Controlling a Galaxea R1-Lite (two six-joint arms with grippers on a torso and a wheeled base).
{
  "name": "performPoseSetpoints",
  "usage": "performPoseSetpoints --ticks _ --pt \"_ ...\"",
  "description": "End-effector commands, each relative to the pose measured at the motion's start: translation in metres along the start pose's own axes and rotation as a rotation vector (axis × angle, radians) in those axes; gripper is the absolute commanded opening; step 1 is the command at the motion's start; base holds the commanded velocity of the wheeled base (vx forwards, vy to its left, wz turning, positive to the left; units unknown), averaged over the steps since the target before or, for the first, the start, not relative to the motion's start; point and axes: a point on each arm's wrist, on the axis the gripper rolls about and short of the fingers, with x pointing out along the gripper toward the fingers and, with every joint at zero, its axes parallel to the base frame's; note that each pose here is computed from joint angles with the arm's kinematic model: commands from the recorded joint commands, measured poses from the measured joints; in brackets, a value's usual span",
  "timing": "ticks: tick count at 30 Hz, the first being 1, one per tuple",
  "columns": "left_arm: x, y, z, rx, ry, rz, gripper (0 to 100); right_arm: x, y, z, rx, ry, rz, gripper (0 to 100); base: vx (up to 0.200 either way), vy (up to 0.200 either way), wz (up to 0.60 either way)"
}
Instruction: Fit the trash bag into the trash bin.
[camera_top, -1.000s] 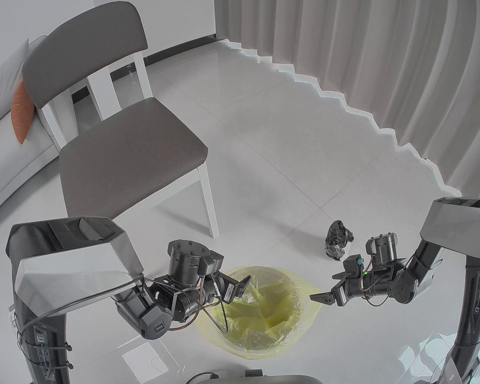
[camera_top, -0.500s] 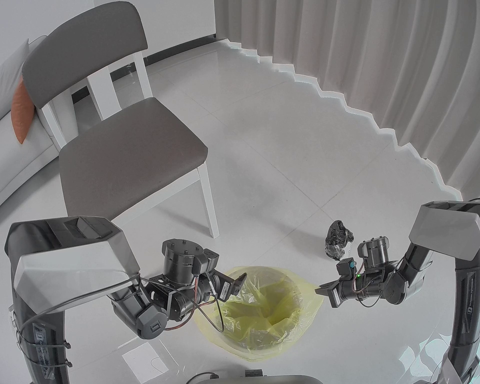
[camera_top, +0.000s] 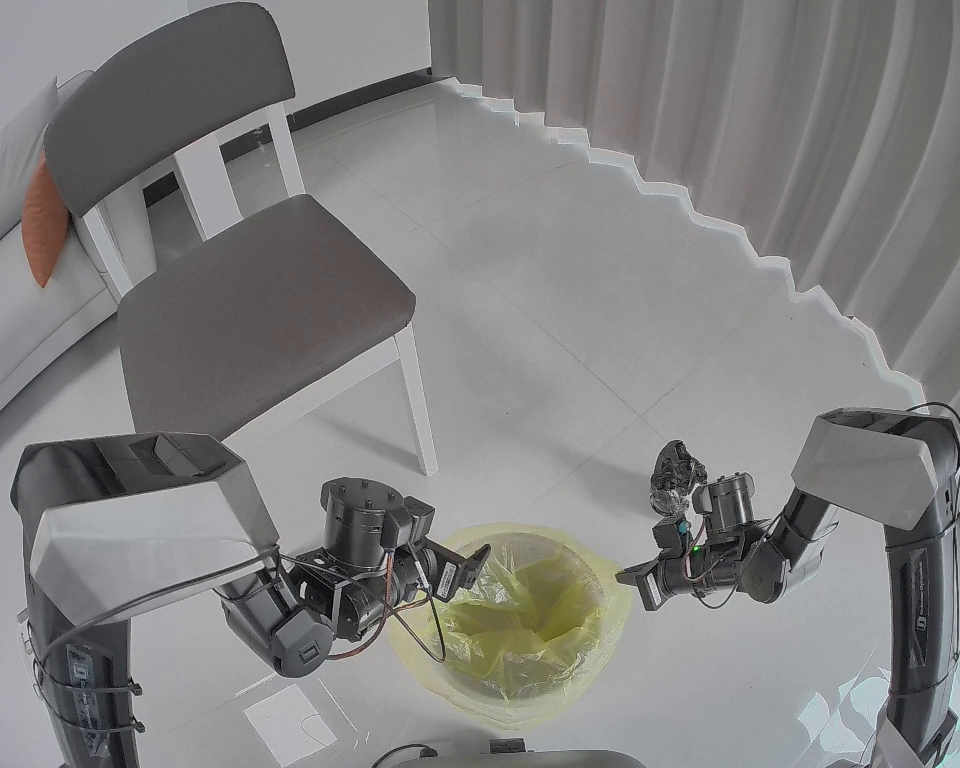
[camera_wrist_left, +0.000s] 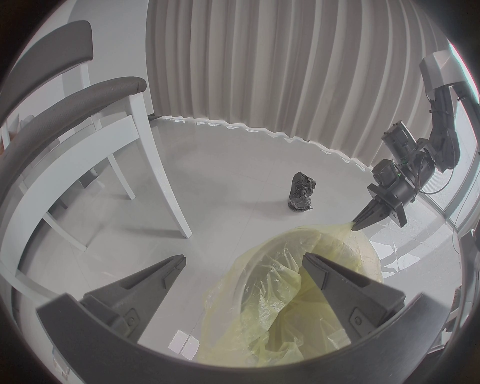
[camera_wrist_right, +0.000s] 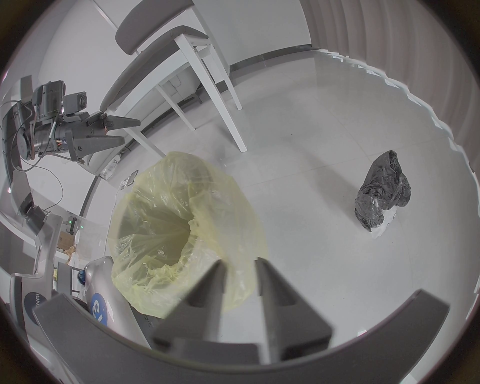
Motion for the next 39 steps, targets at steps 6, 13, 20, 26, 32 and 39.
performPoseSetpoints --ticks 6,13,20,26,32,39 --pt "0.006 -0.001 0.0 -0.002 -0.005 -0.001 100 0.021 0.001 0.016 0.004 0.063 0.033 0 0.0 0.0 0.0" --pt "0.007 0.0 -0.001 -0.005 -0.005 0.0 100 0.026 0.002 0.023 -0.001 0.104 0.048 0 0.0 0.0 0.0" --pt "0.01 -0.002 -0.007 0.001 0.012 -0.003 100 0.02 0.0 0.021 -0.008 0.107 0.078 100 0.0 0.0 0.0" --pt "0.005 0.012 -0.01 -0.005 0.028 0.031 100 -0.027 -0.016 0.017 0.027 0.096 0.018 100 0.0 0.0 0.0" --pt "-0.003 0.014 -0.016 0.01 0.001 0.032 100 -0.067 -0.031 0.015 0.046 0.069 -0.045 100 0.0 0.0 0.0" --pt "-0.01 0.021 -0.022 0.024 0.013 0.057 100 -0.088 -0.062 0.024 0.037 0.008 -0.127 100 0.0 0.0 0.0"
